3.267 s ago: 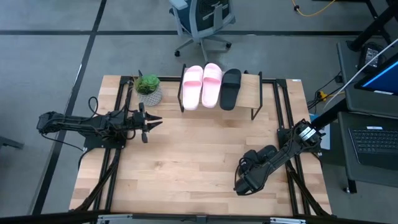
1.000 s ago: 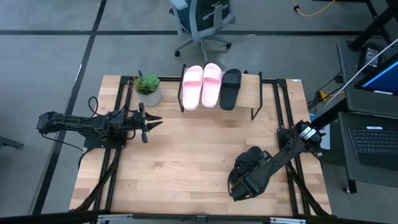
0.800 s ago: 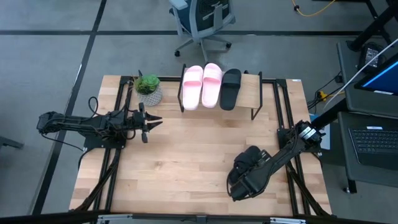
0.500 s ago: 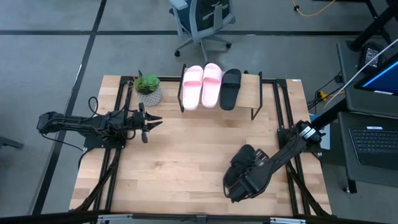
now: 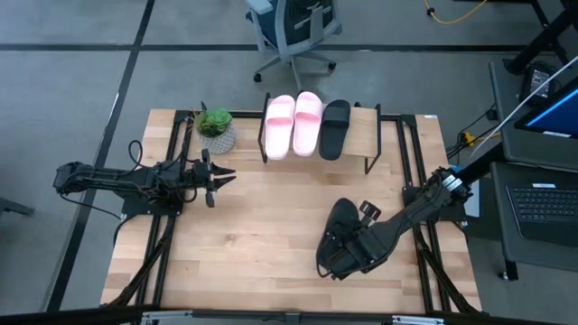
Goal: Pick and place slides into the shelf
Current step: Put the black slide on the shelf
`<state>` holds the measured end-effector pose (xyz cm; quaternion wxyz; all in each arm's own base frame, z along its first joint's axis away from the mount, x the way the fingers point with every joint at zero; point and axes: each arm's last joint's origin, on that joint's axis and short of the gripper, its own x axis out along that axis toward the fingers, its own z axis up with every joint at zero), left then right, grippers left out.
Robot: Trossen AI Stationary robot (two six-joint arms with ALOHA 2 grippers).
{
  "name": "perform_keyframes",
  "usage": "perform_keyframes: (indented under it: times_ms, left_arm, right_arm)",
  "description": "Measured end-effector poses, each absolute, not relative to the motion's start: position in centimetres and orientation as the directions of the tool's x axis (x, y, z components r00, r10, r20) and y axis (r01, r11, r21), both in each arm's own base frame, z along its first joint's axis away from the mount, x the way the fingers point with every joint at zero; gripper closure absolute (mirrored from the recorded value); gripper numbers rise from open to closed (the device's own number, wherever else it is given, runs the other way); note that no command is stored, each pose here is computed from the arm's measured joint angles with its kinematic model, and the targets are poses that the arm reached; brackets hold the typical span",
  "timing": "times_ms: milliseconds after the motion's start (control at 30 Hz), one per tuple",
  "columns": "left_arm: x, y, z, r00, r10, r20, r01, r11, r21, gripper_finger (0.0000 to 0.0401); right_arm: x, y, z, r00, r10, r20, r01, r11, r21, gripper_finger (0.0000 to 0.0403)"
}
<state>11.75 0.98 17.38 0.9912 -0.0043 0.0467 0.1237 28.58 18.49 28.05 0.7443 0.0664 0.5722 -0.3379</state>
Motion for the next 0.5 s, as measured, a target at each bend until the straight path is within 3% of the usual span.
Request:
perform_keyframes:
  times_ms: [500]
  left_arm:
    - [11.7,1.0,17.4,0.965,0.245,-0.094,-0.246,0.969,0.004,0.0323]
  right_arm:
    - [27.1,16.4,32.0,0.274,-0.467,-0.841,0.528,0.804,-0.274,0.0403]
